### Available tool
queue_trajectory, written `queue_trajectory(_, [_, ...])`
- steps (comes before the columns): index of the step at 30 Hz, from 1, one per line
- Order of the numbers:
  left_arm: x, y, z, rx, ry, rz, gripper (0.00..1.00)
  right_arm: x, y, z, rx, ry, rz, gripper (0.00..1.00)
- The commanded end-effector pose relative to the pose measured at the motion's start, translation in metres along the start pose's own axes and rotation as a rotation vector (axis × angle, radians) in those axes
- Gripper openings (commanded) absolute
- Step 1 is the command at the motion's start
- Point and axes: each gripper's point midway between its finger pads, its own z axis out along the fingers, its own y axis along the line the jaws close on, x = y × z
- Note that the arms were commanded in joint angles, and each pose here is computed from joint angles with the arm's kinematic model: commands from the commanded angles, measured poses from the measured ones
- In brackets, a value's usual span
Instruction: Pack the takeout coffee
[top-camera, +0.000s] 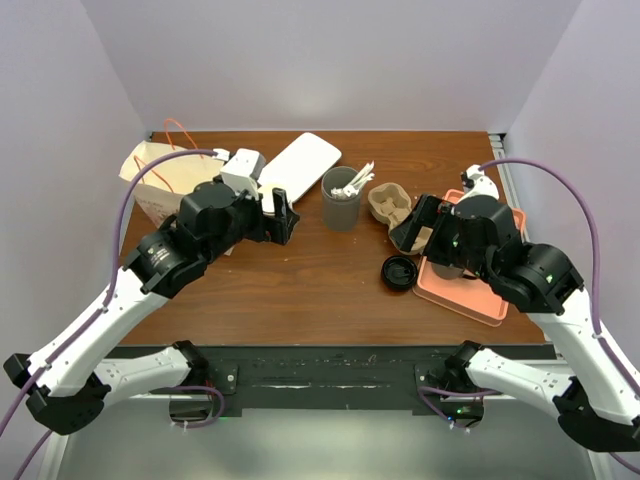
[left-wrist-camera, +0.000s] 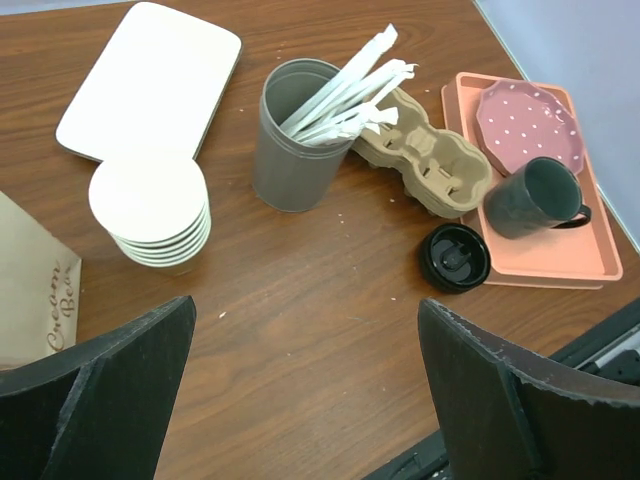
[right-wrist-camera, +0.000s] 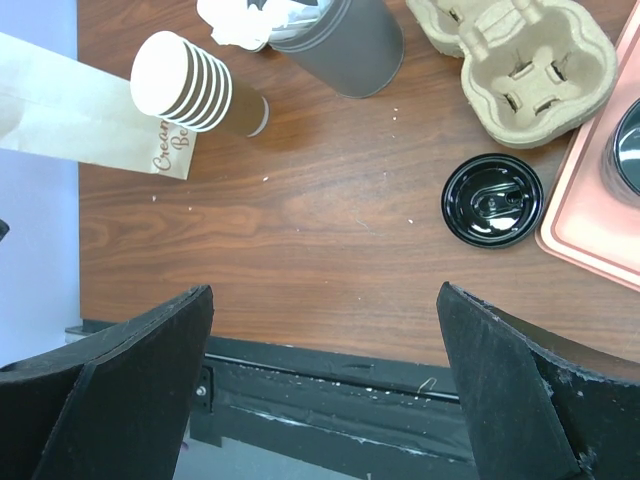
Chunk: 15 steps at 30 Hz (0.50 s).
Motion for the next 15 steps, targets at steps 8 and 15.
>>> queue_trajectory(8, [-0.015, 0.005, 0.028, -0.068, 0.044, 0.195, 0.91, -0.019, 0.021, -0.015, -0.125, -0.065, -0.027, 0.99])
queue_trajectory(15, [0.0, 0.03, 0.082, -0.154, 0.232, 0.203, 0.61, -0.015, 0.033, -0.035, -0.256, -0.058, -0.112, 0.95])
